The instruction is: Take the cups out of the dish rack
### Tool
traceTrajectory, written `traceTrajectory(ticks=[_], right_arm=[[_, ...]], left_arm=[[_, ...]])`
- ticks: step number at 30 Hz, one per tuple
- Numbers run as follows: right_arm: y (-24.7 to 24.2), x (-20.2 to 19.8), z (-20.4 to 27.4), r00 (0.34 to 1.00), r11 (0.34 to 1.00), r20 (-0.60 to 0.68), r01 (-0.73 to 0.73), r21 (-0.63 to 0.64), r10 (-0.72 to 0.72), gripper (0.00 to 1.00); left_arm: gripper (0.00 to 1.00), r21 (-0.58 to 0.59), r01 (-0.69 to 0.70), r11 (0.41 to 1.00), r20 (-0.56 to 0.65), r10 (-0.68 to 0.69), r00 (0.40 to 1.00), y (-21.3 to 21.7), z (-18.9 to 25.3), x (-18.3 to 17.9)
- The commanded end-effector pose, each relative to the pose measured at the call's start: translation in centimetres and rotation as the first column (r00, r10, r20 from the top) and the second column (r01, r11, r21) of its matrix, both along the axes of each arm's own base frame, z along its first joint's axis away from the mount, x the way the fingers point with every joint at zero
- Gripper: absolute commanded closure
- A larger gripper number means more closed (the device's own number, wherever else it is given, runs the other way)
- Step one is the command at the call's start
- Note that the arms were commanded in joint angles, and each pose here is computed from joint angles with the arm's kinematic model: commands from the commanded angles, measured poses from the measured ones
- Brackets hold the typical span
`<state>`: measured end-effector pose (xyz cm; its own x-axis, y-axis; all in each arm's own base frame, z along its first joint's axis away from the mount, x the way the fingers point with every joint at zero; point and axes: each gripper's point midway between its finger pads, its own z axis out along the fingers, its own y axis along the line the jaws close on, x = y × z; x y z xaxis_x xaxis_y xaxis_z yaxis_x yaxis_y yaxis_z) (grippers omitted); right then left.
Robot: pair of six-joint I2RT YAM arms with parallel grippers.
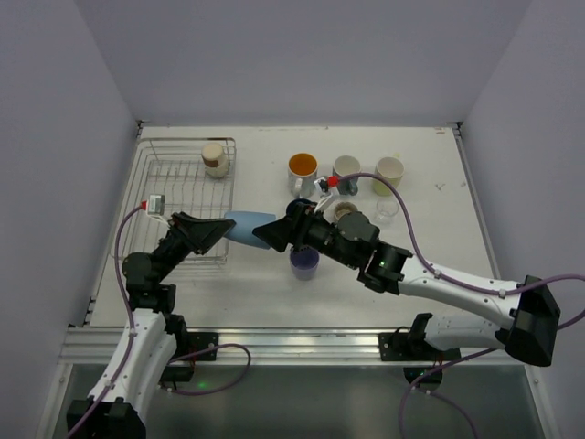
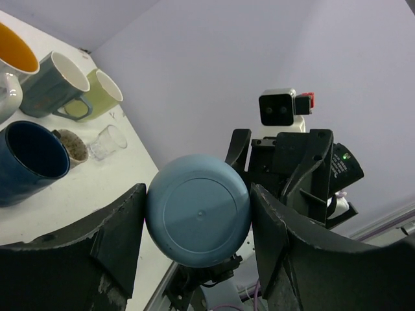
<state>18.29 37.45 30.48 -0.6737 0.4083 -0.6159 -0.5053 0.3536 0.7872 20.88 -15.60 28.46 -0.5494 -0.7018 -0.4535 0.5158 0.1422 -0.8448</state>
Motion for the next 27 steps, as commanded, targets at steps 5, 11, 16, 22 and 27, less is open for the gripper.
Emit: traceTrajectory(ticks=[5,11,16,22,27], right_arm=[[2.0,-0.1,4.0,0.997,0.990,0.055,-0.061,0.126,0.055,0.67],[0.2,0.7,2.3,0.998,0.999,0.063,0.013,0.038,-0.016,1.00],[-2.9,1.6,0.0,0.987,0.963,0.160,0.077,-0.257,-0.036,1.00],[-7.4,1.6,-3.5,0.988,0.750,0.152,0.073,-0.658,0.038,1.00],[-9.2,1.2,-4.8,0.993,0.573,0.075,0.009,-0.820,0.092,1.00]], left_arm=[[0.47,0.028,0.048,0.998,0.026,-0.049,0.998,-0.7,0.0,-0.8],[0.00,0.204,0.024,0.979,0.026,-0.030,0.999,-0.8,-1.0,0.3],[0.00,0.542,-0.136,0.829,0.093,0.101,0.990,1.6,-2.2,2.3],[0.00,0.679,-0.269,0.683,0.170,0.211,0.963,4.2,-3.7,2.9],[0.00,0.718,-0.328,0.614,0.219,0.247,0.944,5.1,-4.6,3.0]])
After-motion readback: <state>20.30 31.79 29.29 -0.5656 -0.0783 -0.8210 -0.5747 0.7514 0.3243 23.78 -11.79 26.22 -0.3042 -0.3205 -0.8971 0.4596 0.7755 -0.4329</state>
